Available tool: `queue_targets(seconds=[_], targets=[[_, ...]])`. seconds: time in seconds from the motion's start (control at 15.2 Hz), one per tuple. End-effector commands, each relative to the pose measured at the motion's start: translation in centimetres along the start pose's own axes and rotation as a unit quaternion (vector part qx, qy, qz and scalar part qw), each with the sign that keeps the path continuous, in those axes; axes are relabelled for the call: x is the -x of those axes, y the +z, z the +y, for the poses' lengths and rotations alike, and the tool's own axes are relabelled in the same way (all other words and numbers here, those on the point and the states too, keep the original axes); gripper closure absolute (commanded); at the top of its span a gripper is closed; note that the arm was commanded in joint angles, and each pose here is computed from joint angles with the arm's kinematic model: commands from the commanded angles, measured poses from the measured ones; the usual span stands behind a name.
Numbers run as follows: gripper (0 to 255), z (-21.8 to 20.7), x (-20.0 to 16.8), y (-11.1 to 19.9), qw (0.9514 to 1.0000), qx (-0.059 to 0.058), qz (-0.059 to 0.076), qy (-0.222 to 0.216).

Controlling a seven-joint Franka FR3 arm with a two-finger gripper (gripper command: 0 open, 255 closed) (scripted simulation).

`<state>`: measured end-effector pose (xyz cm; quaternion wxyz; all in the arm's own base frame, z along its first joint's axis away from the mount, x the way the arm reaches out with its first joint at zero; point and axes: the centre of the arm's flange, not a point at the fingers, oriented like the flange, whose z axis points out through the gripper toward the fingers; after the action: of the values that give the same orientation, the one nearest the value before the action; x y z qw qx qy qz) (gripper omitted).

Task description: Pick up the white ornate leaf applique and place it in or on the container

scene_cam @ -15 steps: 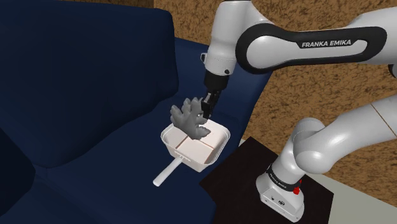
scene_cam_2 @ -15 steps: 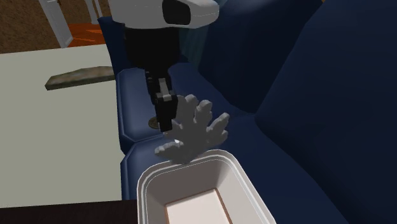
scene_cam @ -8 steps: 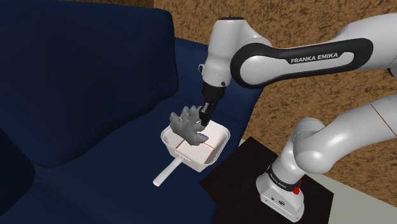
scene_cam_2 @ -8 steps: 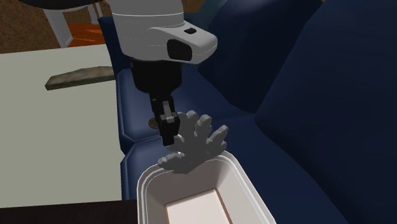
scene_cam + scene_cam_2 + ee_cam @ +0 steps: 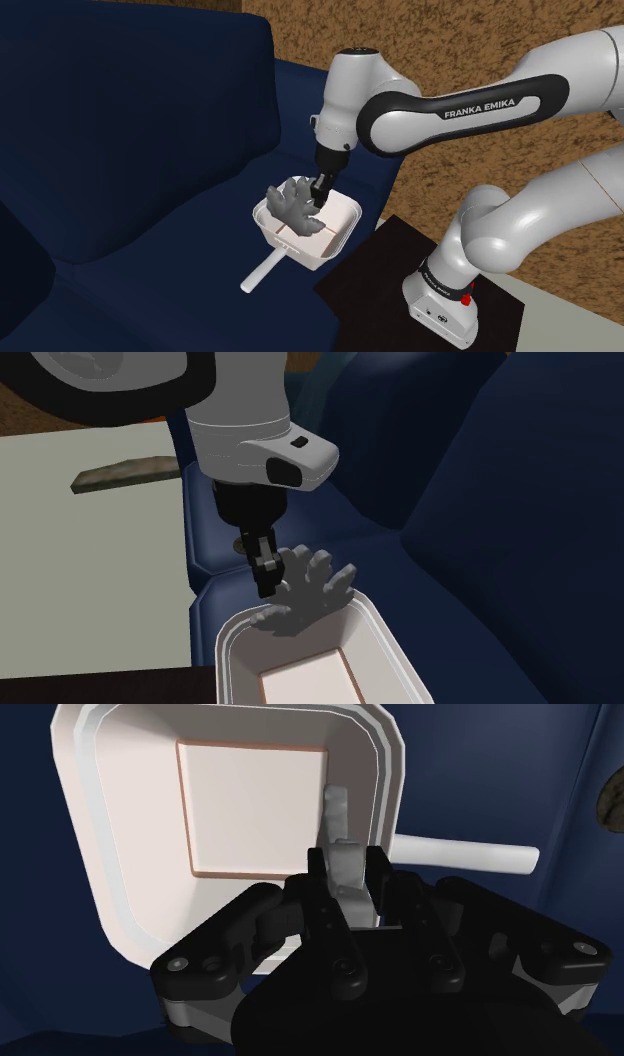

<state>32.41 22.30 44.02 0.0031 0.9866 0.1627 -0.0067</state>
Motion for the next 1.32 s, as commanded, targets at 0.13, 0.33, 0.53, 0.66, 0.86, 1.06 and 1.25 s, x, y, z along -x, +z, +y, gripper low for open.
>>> queue_targets(seconds=[0.13,0.33,0.53,0.66,0.86,1.06,1.25], targets=[[255,0.0,0.0,0.1,1.0,0.0,0.001,0.0],[0,0.0,0.0,0.1,1.0,0.0,0.001,0.0],[0,0.0,0.0,0.1,1.0,0.0,0.001,0.0],[0,0.0,0.0,0.1,1.0,0.0,0.001,0.0],[0,0.0,0.0,-3.9,1.0,0.0,0.001,0.0],[0,0.0,0.0,-4.9,1.0,0.0,0.001,0.0],[0,0.0,0.0,-4.9,1.0,0.0,0.001,0.0]])
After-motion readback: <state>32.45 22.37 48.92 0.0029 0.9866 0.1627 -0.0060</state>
